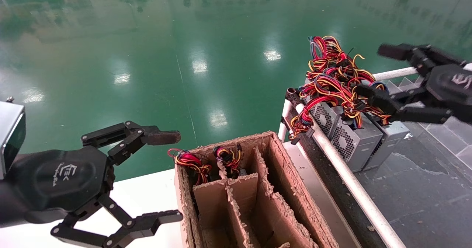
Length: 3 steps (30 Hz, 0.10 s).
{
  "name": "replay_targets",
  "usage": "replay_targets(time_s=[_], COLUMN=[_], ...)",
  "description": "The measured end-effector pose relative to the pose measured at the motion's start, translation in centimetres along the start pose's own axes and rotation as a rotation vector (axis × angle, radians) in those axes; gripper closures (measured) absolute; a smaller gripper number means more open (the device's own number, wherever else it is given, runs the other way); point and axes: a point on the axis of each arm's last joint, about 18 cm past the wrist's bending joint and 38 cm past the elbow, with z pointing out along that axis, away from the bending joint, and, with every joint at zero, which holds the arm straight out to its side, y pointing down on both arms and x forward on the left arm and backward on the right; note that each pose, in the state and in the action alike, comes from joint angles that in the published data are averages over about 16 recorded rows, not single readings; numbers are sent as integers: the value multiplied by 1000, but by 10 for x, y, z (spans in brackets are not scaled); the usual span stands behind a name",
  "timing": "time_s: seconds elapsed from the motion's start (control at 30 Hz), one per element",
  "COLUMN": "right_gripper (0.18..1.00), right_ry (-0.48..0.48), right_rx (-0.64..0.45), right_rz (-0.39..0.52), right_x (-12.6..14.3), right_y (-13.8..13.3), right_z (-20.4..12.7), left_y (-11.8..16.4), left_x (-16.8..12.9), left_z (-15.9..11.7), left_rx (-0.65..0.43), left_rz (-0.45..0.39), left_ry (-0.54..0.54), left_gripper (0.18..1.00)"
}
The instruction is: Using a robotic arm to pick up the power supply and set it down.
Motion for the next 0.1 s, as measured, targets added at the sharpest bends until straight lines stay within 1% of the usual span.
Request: replay_targets(time_s=[0.1], right_gripper=[178], right_ry=[-21], right_rx=[2], right_rz=[4], right_x=[-5], right_y=[0], right_z=[3], left_y=[0], left_x=[0], left_z=[0], left_rx=[0], left_rz=[0], left_ry=[0], left_gripper=[184])
